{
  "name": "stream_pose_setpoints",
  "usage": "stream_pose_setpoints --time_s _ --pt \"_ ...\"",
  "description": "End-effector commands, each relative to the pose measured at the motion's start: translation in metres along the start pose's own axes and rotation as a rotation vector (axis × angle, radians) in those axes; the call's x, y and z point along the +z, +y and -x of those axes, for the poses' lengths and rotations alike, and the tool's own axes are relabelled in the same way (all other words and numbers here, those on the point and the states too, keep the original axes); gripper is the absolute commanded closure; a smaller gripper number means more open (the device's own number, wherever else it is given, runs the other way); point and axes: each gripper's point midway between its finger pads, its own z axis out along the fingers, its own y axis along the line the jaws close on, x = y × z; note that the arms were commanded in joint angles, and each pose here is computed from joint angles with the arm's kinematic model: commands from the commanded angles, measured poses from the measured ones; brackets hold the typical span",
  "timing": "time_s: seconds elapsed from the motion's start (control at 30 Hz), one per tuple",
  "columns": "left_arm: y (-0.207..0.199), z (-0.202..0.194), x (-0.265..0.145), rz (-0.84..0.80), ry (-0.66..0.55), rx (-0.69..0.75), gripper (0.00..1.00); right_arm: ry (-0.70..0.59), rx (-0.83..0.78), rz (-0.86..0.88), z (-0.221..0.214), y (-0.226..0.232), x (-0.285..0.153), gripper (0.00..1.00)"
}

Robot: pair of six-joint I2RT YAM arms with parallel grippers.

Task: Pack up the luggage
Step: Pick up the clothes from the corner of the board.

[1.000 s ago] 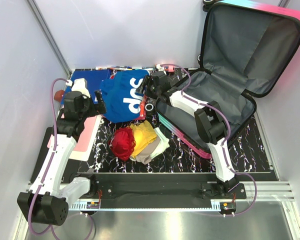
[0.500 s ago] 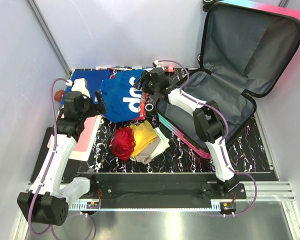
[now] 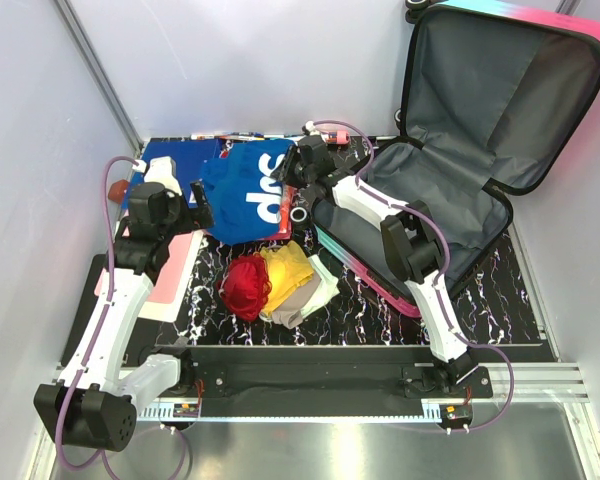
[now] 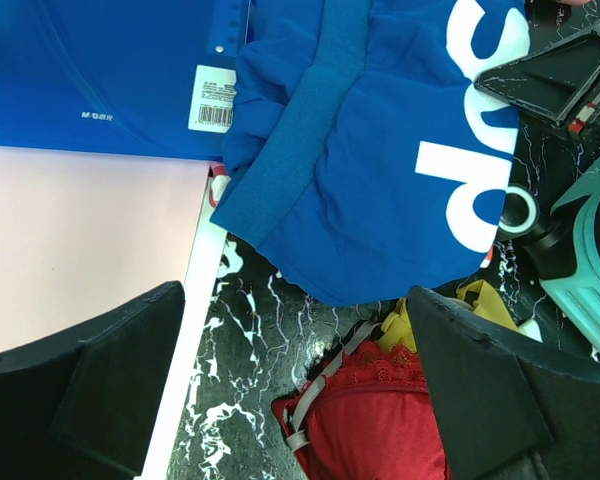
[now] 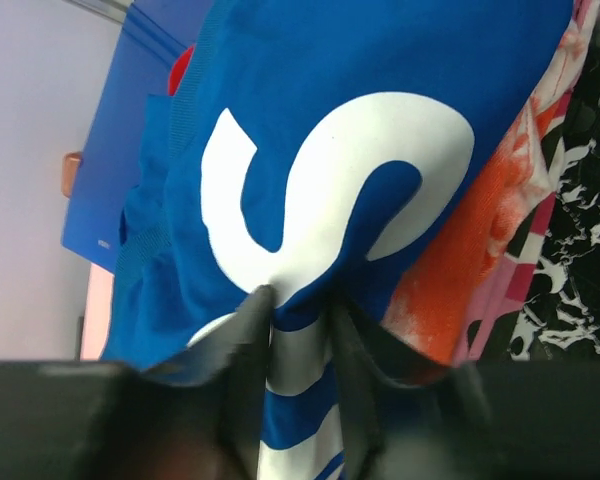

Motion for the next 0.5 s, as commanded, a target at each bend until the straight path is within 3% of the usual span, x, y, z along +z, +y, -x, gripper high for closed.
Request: stream_pose_setpoints --time_s 0.0,0.03,0.1,0.47 --pt "-0.007 0.006 0.002 -0.033 -0.026 0.007 0.01 -0.008 -0.028 0.039 0.006 0.019 0.001 0.75" --pt "-0.007 0.006 0.002 -0.034 -0.024 0.008 0.01 -0.009 -0.033 0.042 0.007 0.020 0.001 0.87" --pt "-0.007 0.006 0.002 -0.034 -0.024 0.007 0.01 -0.014 -0.049 0.057 0.011 0.025 -0.001 1.00" --pt "-0.007 0.006 0.001 -0.031 -0.026 0.012 0.01 -0.109 -0.081 0.065 0.050 0.053 -0.039 1.00"
